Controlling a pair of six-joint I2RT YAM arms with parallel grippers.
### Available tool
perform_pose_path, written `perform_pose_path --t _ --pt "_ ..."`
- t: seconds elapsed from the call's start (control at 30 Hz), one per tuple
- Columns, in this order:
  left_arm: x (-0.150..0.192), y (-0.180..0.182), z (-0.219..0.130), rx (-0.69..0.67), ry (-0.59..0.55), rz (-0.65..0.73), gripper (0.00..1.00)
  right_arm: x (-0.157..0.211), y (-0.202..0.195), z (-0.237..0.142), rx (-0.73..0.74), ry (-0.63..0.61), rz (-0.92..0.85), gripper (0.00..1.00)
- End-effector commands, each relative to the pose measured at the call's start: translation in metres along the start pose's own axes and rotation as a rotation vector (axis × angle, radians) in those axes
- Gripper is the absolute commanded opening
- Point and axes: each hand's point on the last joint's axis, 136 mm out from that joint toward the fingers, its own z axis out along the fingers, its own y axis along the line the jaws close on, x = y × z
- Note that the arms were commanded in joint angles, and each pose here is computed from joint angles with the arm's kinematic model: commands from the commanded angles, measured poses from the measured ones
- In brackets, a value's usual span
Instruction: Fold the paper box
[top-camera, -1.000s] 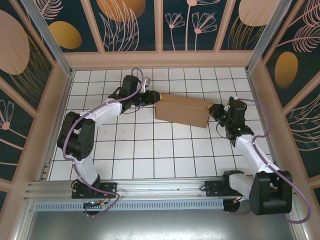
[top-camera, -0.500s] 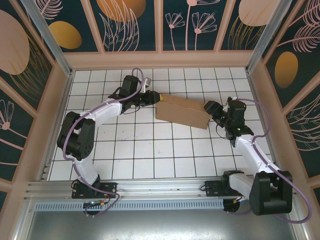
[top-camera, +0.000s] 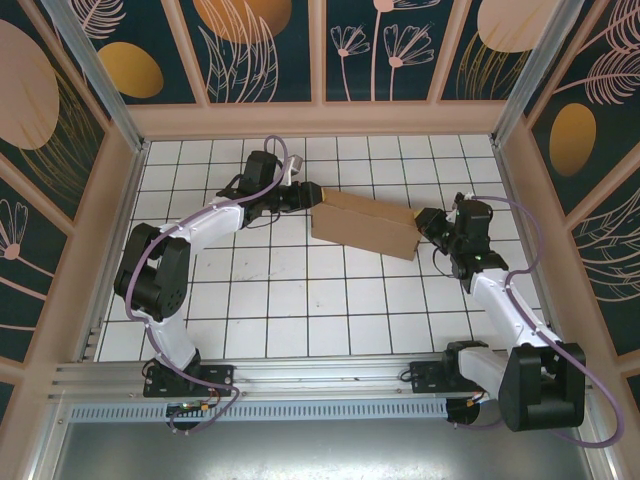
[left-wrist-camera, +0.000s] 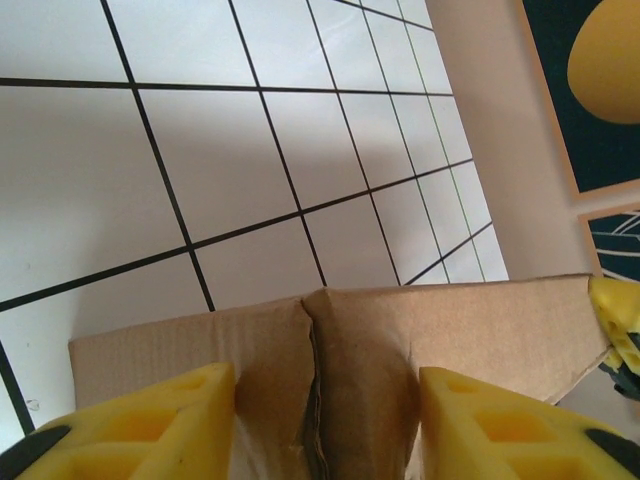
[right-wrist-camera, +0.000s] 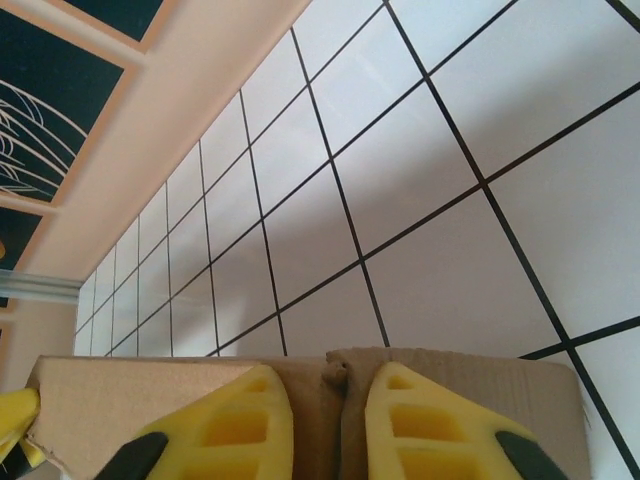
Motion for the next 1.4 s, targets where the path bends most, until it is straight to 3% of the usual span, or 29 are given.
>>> perform_pose_path --t 0.0,0.03,0.13,0.23,0.33,0.43,0.53,0.8,1.07,1.37 --pt "0.035 0.027 0.007 -0.072 0.108 -0.075 0.48 -0.002 0.006 -0.003 -0.003 -0.003 -0.026 0.12" --pt "0.035 0.026 0.007 -0.07 0.109 -0.071 0.47 -0.004 0.007 -0.004 -0.005 -0.007 -0.03 0.17" --pt "0.034 0.024 0.007 -0.064 0.112 -0.055 0.43 -0.011 0.014 -0.008 -0.018 -0.03 -0.073 0.49" --pt "0.032 0.022 0.008 -0.06 0.11 -0.049 0.42 -0.024 0.021 -0.019 -0.003 -0.075 -0.201 0.73" --pt "0.024 0.013 0.005 -0.037 0.095 -0.026 0.44 -0.041 0.032 -0.03 0.027 -0.108 -0.34 0.86" --pt "0.007 -0.001 0.001 -0.015 0.051 0.011 0.55 -0.052 0.047 -0.035 0.019 -0.112 -0.476 0.94" --pt "-0.013 -0.015 -0.003 0.004 0.022 0.042 0.65 -0.063 0.059 -0.035 0.025 -0.115 -0.571 0.95" --pt "-0.039 -0.018 -0.01 -0.015 -0.036 0.081 0.74 -0.056 0.098 -0.02 -0.111 -0.031 -0.825 0.95" --pt "-0.005 0.009 -0.012 -0.076 0.027 0.061 0.52 -0.042 0.131 0.0 -0.213 0.014 -0.901 0.94" --pt "0.027 0.044 0.001 -0.119 0.092 0.015 0.13 -0.03 0.154 0.006 -0.248 0.041 -1.009 0.92"
